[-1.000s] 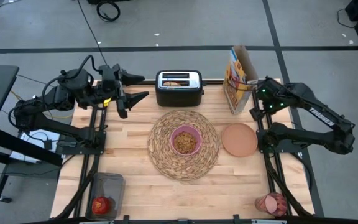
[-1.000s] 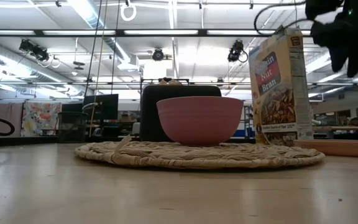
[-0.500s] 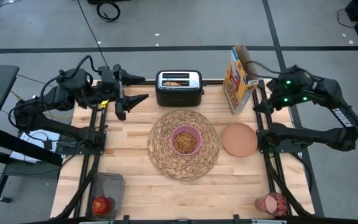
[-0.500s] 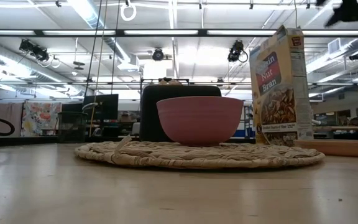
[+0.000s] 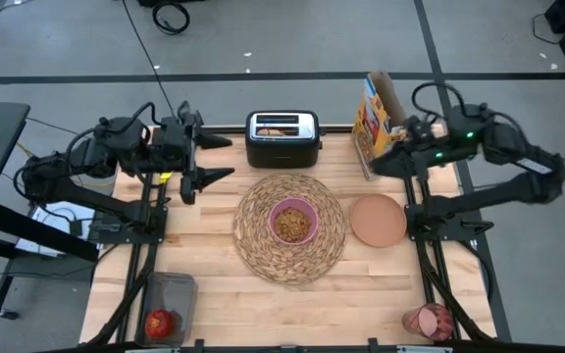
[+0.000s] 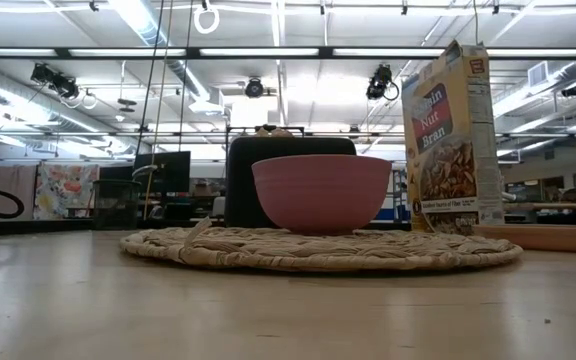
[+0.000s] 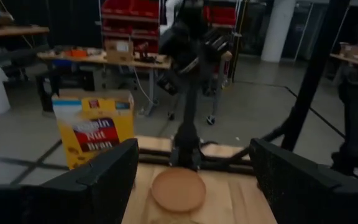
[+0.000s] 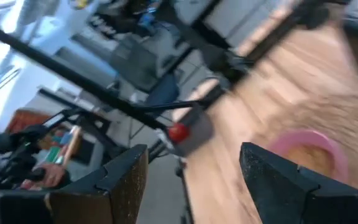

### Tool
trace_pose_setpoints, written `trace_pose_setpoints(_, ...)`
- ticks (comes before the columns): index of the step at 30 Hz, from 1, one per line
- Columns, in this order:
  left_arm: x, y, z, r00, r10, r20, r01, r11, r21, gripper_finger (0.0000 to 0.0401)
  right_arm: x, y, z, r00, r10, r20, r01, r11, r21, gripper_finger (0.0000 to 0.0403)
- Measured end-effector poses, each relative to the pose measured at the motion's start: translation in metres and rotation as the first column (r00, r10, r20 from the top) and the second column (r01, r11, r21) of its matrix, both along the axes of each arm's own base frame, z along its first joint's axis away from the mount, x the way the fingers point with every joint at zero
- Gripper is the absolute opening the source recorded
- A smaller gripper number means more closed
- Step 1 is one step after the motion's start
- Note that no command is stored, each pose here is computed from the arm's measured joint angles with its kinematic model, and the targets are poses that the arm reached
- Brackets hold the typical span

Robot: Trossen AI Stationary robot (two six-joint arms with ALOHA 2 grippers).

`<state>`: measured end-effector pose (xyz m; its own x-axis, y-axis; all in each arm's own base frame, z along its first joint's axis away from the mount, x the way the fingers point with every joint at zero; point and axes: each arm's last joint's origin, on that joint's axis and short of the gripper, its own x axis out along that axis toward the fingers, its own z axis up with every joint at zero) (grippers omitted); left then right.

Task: Arrange a breakfast setting
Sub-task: Put the brown plate on the brown placemat

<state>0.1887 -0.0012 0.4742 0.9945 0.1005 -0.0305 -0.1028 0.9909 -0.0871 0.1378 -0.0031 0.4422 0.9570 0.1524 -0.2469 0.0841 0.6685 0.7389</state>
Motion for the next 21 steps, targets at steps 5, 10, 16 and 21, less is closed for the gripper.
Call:
trace_pose_setpoints(5, -0.001, -0.007, -0.006, 0.997, -0.039, -0.064, 0.037, 0.999, -0.023, 0.0314, 0.050, 0.030, -0.001, 0.993, 0.094, 0.069, -0.091, 0.994, -0.056, 0.0258)
trace_pose_setpoints(10, -0.002, -0.015, -0.014, 0.987, -0.078, -0.141, 0.068, 0.995, -0.070, 0.0314, 0.087, 0.062, -0.019, 0.989, 0.148, 0.019, -0.145, 0.983, -0.117, 0.0258)
trace_pose_setpoints(16, 0.000, -0.028, -0.024, 0.967, -0.134, -0.216, 0.115, 0.988, -0.099, 0.0314, 0.115, 0.096, -0.053, 0.973, 0.177, -0.147, -0.206, 0.955, -0.215, 0.0258)
trace_pose_setpoints(21, 0.013, -0.042, -0.056, 0.933, -0.175, -0.314, 0.137, 0.981, -0.140, 0.0313, 0.133, 0.115, -0.076, 0.958, 0.180, -0.224, -0.246, 0.916, -0.316, 0.0258)
